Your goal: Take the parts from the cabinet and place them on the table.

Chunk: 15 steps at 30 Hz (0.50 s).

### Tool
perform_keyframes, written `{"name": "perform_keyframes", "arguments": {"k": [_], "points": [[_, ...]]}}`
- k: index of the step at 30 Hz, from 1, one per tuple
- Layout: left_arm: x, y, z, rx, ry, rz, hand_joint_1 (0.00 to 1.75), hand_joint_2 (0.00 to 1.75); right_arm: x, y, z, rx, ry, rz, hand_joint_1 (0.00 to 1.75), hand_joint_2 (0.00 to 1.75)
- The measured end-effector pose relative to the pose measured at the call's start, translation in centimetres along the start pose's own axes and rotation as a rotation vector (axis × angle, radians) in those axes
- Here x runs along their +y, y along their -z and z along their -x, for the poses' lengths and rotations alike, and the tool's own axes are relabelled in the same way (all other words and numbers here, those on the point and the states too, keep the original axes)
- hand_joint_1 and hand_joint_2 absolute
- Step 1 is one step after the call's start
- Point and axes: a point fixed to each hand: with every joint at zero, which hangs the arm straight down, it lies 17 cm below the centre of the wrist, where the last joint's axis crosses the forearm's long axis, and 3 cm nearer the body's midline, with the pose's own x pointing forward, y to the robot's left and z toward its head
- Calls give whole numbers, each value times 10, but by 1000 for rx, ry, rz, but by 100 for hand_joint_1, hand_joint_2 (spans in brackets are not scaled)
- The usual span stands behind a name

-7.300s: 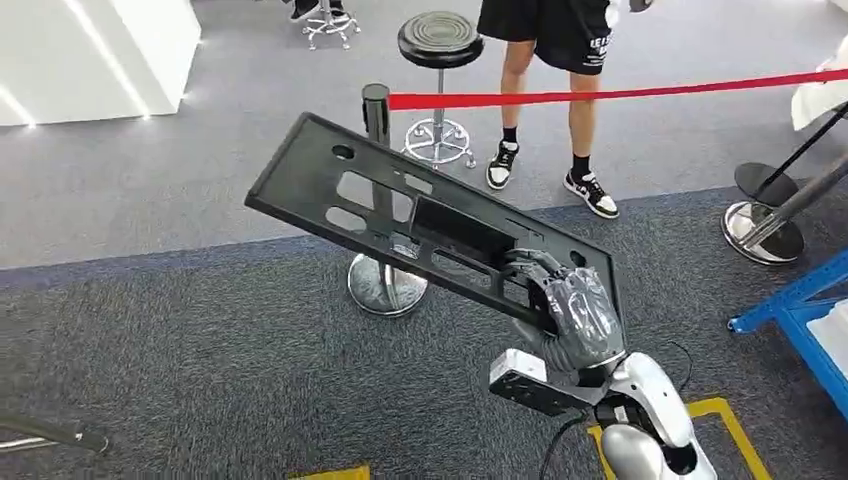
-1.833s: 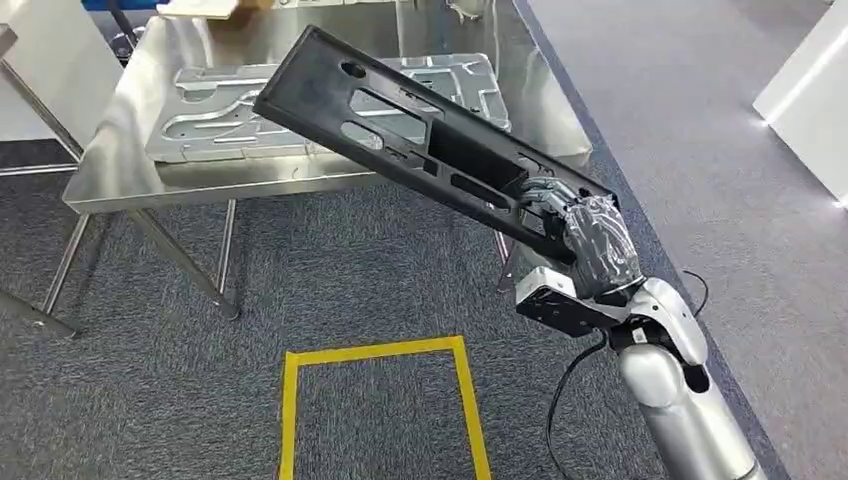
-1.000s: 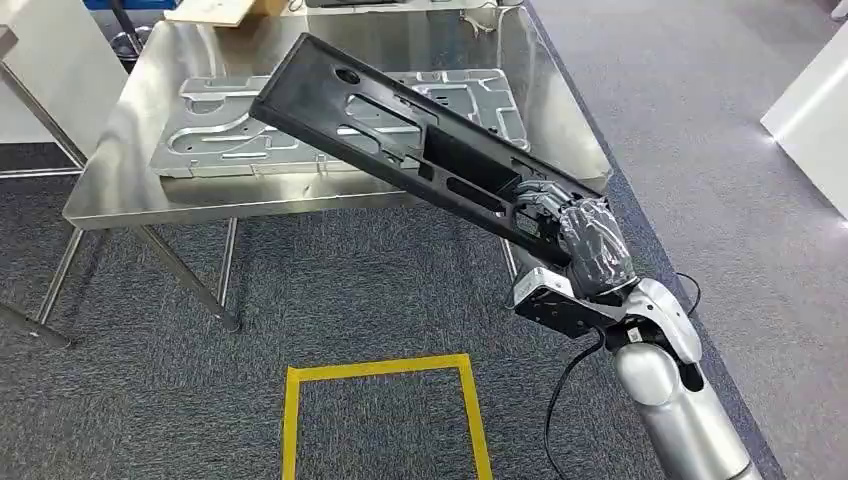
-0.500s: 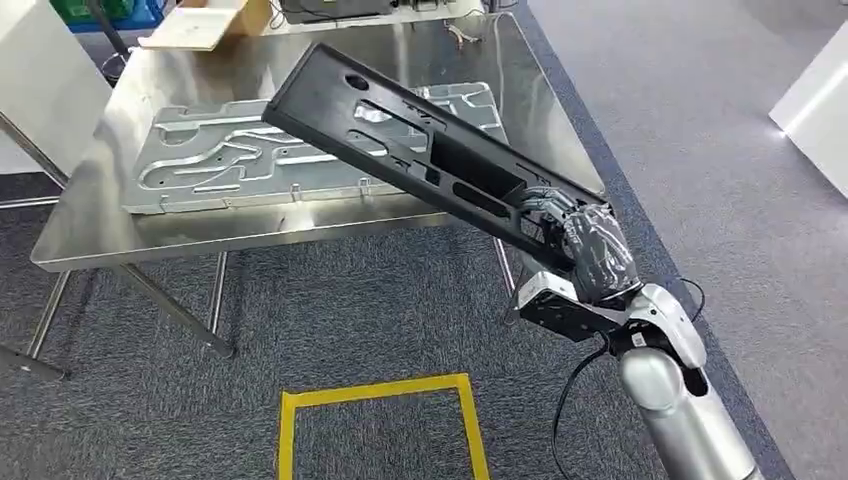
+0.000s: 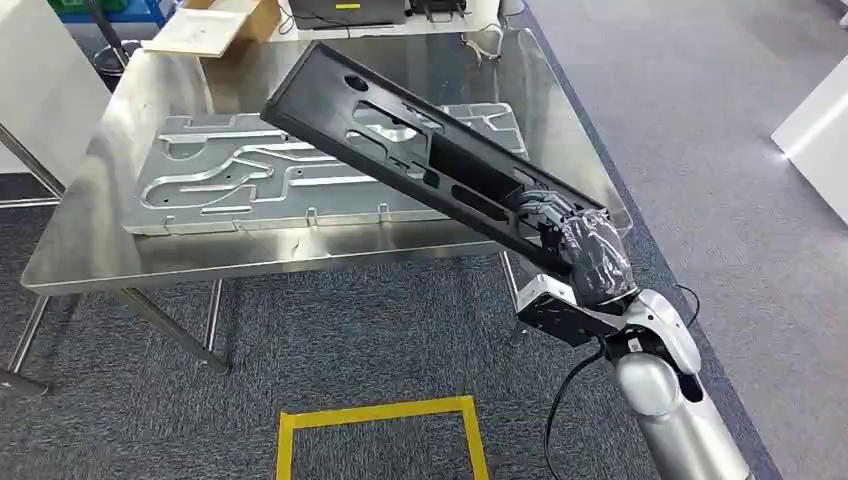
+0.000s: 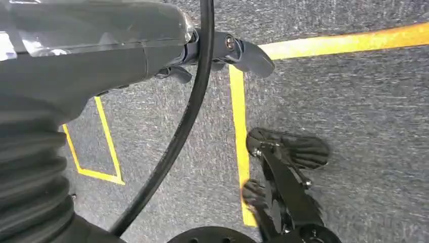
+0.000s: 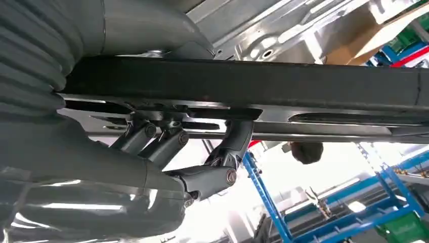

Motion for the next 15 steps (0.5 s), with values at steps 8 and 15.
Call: {"name": "perform_keyframes", "arguments": {"k": [8, 15], "points": [[-4, 0, 0, -6, 1, 15, 0, 175, 4, -12, 10, 43, -23, -8, 175, 175], [-3, 0, -1, -2, 14, 16, 0, 175, 16, 3, 4, 11, -46, -79, 175, 175]]}}
